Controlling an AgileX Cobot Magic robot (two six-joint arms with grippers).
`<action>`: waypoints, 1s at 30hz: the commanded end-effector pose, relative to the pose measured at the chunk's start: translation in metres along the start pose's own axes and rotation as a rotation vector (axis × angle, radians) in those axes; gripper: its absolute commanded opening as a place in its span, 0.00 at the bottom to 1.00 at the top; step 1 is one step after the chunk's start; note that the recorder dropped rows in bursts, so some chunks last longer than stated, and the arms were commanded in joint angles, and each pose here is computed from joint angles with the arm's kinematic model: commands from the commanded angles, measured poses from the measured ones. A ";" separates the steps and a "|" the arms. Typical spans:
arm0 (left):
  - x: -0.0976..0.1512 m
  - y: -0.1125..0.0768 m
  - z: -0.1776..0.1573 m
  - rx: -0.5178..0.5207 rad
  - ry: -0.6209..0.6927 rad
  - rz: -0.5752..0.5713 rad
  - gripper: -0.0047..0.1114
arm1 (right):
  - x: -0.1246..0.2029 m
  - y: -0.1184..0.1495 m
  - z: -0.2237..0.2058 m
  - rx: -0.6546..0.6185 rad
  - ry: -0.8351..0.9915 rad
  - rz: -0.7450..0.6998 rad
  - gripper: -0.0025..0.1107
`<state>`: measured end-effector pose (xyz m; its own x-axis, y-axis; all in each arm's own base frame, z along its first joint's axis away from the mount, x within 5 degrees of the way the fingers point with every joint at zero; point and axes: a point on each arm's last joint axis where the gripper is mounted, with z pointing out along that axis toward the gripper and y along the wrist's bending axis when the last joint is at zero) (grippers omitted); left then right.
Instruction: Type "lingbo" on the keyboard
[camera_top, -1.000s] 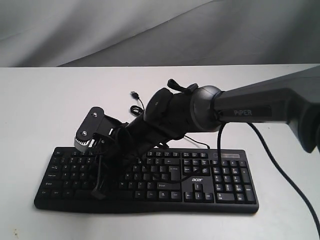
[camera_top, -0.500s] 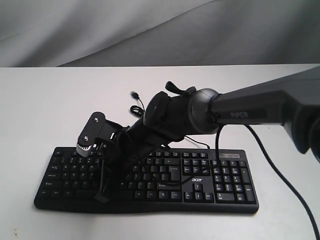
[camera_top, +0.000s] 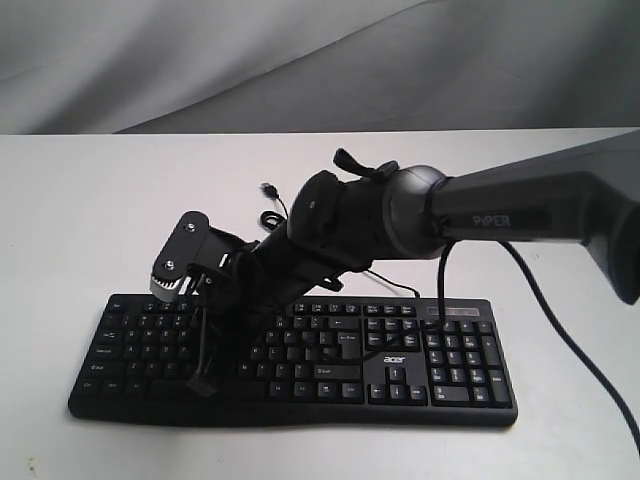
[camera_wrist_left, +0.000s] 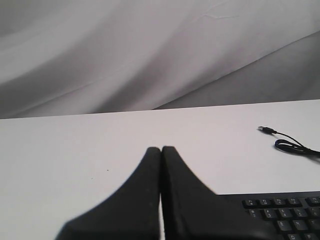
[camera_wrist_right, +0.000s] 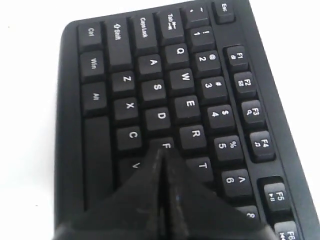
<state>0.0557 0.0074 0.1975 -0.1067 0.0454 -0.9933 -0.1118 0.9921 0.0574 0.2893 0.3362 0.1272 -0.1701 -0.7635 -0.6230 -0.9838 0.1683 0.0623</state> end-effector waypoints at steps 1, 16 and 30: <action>0.001 0.000 0.000 0.006 -0.006 -0.001 0.04 | 0.000 0.005 -0.002 -0.046 0.021 -0.008 0.02; 0.001 0.000 0.000 0.006 -0.006 -0.001 0.04 | 0.009 0.006 0.005 -0.068 0.054 0.002 0.02; 0.001 0.000 0.000 0.006 -0.006 -0.001 0.04 | 0.011 0.007 0.006 -0.078 0.074 -0.012 0.02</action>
<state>0.0557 0.0074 0.1975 -0.1067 0.0454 -0.9933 -0.1118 0.9921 0.0574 0.2833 0.3344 0.1117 -0.1914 -0.7954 -0.5751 -0.9812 0.1412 0.1314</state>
